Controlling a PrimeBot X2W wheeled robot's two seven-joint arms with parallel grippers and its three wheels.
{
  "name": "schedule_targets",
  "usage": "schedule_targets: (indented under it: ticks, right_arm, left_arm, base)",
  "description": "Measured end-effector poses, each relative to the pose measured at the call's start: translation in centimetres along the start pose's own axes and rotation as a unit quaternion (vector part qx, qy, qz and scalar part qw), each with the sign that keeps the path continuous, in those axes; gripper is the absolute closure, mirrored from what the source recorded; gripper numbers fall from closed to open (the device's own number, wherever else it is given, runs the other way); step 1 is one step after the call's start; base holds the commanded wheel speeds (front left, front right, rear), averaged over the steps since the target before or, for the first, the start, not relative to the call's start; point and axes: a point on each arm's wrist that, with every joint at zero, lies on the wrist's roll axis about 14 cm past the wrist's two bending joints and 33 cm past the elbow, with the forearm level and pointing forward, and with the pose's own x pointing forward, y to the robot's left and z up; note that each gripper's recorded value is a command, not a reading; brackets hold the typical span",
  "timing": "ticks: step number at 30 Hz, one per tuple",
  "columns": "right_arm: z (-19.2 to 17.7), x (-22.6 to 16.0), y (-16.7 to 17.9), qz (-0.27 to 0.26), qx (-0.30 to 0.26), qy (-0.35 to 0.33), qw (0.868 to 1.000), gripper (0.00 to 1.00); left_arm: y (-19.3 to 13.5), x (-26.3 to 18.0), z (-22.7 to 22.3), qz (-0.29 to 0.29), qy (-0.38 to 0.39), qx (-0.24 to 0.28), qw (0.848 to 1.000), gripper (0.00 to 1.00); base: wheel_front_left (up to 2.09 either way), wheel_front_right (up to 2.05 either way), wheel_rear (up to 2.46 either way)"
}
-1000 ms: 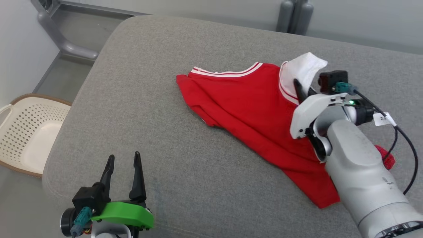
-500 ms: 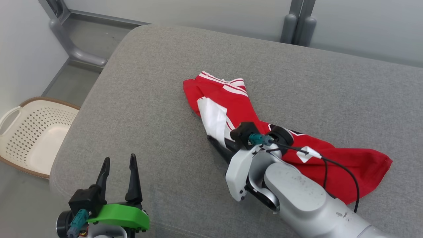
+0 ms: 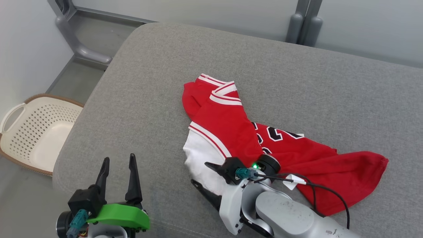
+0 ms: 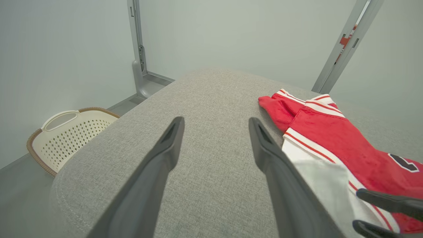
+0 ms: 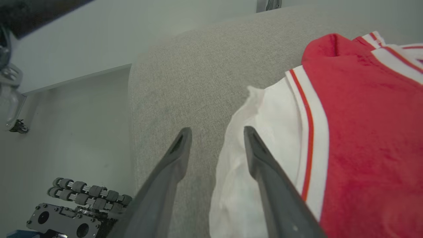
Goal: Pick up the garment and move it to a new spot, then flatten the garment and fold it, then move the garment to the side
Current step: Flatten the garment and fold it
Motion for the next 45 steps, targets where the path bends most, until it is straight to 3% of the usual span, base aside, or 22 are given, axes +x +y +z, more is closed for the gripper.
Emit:
schedule_targets:
  ticks: [6,13,17,22,25,31,41,43,45]
  right_arm:
    - [2.1,-0.8,-0.7,-0.019,0.020,-0.051,0.998,0.00]
    - [4.3,-3.9,-6.2,-0.119,0.030,-0.103,0.987,0.00]
    - [3.7,-8.2,-11.0,-0.208,0.030,-0.110,0.971,0.00]
    - [1.7,-16.2,-16.5,-0.332,0.019,-0.103,0.938,0.00]
    - [-0.9,-20.3,-18.0,-0.382,0.009,-0.071,0.921,0.00]
    - [-4.2,-23.4,-19.5,-0.416,0.001,-0.005,0.909,0.00]
    - [-8.0,-23.7,-19.9,-0.402,0.018,0.091,0.911,0.00]
    - [-8.1,-23.7,-19.9,-0.399,0.021,0.095,0.912,0.58]
    - [-7.9,-23.8,-20.0,-0.397,0.019,0.098,0.912,0.78]
  left_arm:
    - [-1.1,0.4,-0.1,-0.017,0.001,-0.002,1.000,0.00]
    - [-2.9,0.8,-0.3,-0.047,0.001,-0.003,0.999,0.00]
    - [-4.1,1.0,-0.3,-0.067,0.000,-0.002,0.998,0.00]
    - [-5.8,1.3,-0.3,-0.092,-0.001,-0.005,0.996,0.00]
    - [-6.9,1.5,-0.3,-0.107,-0.001,-0.006,0.994,0.00]
    - [-7.7,1.8,-1.1,-0.119,0.012,-0.004,0.993,0.00]
    - [-6.5,1.6,-1.7,-0.100,0.022,-0.002,0.995,0.00]
    - [-6.3,1.5,-1.7,-0.097,0.021,-0.001,0.995,0.00]
    - [-6.2,1.5,-1.6,-0.095,0.021,-0.001,0.995,0.00]
  base:
    - [0.00,0.00,0.00]
    - [0.00,0.00,0.00]
    - [0.00,0.00,0.00]
    - [0.00,0.00,0.00]
    - [0.00,0.00,0.00]
    - [0.00,0.00,0.00]
    - [0.00,0.00,0.00]
    - [0.00,0.00,0.00]
    - [0.00,0.00,0.00]
